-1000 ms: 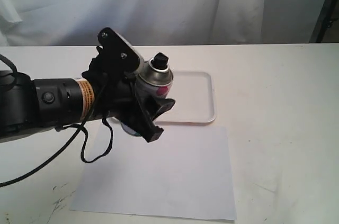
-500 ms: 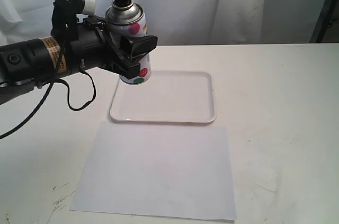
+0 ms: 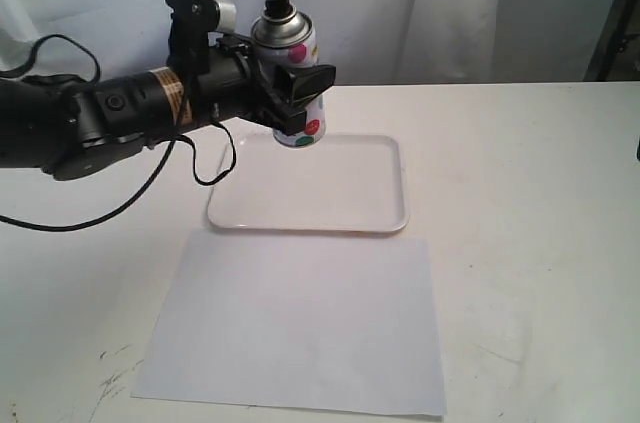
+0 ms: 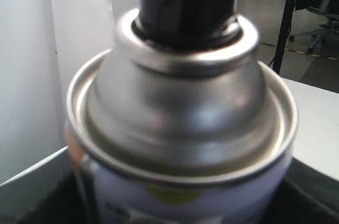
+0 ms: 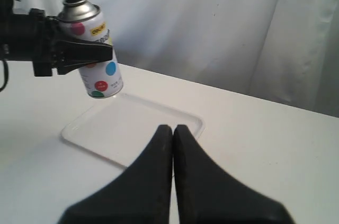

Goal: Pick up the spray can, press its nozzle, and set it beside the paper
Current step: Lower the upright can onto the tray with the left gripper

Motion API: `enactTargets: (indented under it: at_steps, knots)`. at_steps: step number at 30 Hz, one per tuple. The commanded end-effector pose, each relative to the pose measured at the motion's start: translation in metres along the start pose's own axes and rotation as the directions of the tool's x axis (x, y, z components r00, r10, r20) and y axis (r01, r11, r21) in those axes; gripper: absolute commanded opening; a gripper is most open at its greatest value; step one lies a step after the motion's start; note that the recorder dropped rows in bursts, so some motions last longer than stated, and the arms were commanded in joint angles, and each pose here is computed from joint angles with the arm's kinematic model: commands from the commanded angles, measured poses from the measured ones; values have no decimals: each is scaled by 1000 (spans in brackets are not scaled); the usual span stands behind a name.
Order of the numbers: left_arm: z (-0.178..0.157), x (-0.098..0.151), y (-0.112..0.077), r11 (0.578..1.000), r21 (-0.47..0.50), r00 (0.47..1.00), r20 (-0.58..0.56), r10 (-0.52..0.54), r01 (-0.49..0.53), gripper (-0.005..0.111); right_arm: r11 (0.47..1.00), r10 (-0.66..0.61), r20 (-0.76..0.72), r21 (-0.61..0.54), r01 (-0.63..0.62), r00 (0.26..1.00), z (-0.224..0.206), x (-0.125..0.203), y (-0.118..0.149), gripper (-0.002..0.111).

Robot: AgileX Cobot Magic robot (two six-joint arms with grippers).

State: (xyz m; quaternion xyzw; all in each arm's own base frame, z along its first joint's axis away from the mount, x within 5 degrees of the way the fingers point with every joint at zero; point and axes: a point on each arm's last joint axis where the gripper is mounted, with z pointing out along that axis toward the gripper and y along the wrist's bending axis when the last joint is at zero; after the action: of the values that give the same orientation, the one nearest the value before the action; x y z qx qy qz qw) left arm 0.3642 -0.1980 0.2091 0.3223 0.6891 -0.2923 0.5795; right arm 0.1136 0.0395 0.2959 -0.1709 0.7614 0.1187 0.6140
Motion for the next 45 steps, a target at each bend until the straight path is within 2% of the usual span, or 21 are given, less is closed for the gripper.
enactTargets:
  at_steps: [1,10,14,19,28,34,37,40,45]
  knots:
    - [18,6,10,1000,18,999,48,-4,3,0,1000,-6,-24,-8,6,1000,0,7,1,0]
    - [44,36,23,1000,16,1000,12,-9,9,0,1000,-14,-35,-5,14,999,1,10,1,0]
    - [46,43,29,1000,-22,1000,11,-17,17,0,1000,-14,-35,-5,14,999,1,10,1,0]
    - [39,56,50,997,-62,999,10,-48,48,0,1000,-21,-40,-3,21,999,1,10,0,0]
    - [48,55,66,995,-72,996,68,-62,67,0,1000,-16,-39,-1,16,999,1,10,0,0]
    - [59,67,70,997,-56,999,-5,-45,45,0,1000,-18,-40,-1,18,999,1,10,0,0]
    - [58,71,72,996,-79,998,-42,-52,48,0,1000,-18,-40,-1,18,999,1,10,0,0]
    - [60,72,69,998,-60,998,-52,-40,37,0,1000,-18,-40,-1,18,999,1,10,0,0]
    - [63,95,68,996,-50,993,-88,-82,78,0,1000,-15,-41,-3,15,999,1,10,1,0]
